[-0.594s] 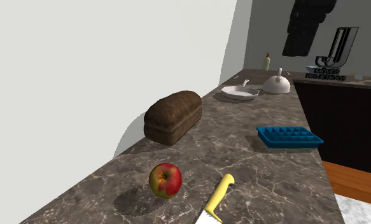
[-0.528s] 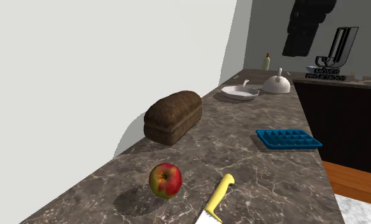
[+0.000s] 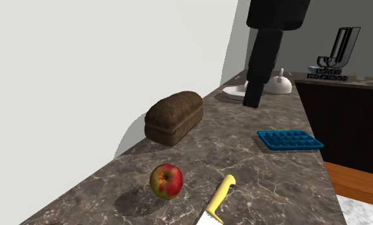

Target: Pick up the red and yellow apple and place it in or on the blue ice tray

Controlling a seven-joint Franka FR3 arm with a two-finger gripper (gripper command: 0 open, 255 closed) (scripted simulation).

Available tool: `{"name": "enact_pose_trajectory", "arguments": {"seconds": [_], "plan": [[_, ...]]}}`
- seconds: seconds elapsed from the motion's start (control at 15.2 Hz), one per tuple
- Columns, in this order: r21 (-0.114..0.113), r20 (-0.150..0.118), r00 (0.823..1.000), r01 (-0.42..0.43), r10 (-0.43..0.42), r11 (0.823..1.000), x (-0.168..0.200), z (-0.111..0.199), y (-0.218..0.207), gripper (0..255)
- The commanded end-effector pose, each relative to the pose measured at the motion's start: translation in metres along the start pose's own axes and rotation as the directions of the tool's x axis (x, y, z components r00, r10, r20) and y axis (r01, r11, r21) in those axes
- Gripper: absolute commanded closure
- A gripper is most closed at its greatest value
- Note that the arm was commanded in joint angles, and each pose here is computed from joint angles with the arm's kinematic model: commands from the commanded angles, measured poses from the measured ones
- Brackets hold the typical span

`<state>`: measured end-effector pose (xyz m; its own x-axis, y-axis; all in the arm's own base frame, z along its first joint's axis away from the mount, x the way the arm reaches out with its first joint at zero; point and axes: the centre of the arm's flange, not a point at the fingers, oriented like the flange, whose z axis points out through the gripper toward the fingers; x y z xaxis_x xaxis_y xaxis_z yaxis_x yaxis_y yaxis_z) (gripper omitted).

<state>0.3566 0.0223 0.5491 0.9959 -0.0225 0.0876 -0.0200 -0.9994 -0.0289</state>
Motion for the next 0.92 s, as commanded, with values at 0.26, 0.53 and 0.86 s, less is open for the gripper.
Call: {"name": "enact_pose_trajectory", "arguments": {"seconds": [0.26, 0.53, 0.86], "plan": [[-0.031, -0.01, 1.0, 0.013, -0.014, 0.999, 0.04, 0.067, -0.027, 0], [-0.052, -0.015, 1.0, 0.022, -0.022, 0.998, 0.065, 0.112, -0.041, 0], [-0.078, -0.021, 0.999, 0.032, -0.034, 0.996, 0.097, 0.168, -0.058, 0]]}}
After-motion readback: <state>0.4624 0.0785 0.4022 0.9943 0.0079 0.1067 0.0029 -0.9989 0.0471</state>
